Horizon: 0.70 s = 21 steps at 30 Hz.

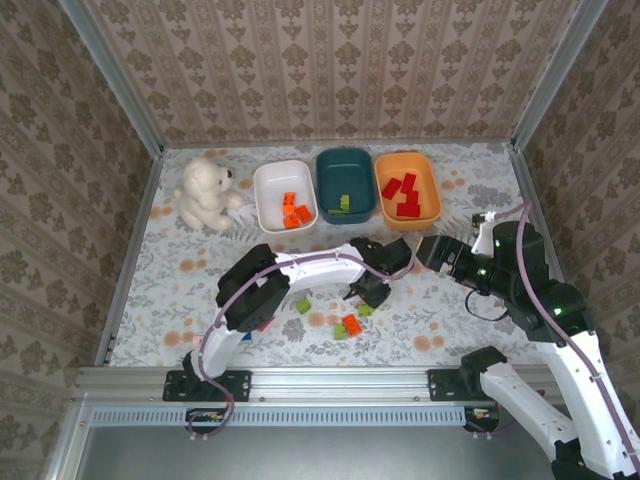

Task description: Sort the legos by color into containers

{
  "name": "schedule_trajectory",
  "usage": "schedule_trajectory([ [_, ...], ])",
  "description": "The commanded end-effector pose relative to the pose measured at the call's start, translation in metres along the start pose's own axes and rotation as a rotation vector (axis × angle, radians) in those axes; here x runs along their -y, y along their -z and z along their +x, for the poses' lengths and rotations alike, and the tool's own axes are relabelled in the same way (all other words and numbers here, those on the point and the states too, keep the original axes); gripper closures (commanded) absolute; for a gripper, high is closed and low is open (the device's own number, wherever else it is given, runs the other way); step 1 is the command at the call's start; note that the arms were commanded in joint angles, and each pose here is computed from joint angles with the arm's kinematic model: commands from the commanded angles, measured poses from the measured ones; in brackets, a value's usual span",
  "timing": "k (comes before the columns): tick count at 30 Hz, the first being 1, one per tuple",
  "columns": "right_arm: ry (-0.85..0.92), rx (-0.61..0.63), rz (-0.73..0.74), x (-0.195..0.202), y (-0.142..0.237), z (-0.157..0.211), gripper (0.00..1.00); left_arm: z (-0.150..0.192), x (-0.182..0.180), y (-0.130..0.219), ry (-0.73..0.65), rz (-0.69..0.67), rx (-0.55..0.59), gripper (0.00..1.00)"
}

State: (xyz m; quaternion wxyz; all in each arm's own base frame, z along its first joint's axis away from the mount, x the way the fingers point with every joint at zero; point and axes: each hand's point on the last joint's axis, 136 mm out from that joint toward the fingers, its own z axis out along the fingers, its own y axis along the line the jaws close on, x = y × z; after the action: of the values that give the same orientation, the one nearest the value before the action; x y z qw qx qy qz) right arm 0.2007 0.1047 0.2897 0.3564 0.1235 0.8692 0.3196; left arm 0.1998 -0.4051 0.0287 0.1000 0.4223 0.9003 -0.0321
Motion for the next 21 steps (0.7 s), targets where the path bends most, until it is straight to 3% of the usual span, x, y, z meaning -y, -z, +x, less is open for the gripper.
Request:
schedule_trajectory([
  [1,0.052,-0.006,-0.106,-0.027,0.017,0.000,0.08,-0.005,-0.038,0.031,0.094,-0.068,0.037,0.71],
  [10,0.054,0.006,-0.096,-0.036,0.010,-0.017,0.09,-0.028,-0.134,0.100,0.334,-0.099,0.188,0.72],
  [16,0.037,-0.062,-0.084,-0.034,-0.014,-0.016,0.09,-0.022,-0.210,0.109,0.503,-0.135,0.210,0.71],
  [21,0.001,-0.182,-0.113,-0.038,-0.046,-0.007,0.09,-0.008,-0.268,0.094,0.620,-0.183,0.156,0.72],
])
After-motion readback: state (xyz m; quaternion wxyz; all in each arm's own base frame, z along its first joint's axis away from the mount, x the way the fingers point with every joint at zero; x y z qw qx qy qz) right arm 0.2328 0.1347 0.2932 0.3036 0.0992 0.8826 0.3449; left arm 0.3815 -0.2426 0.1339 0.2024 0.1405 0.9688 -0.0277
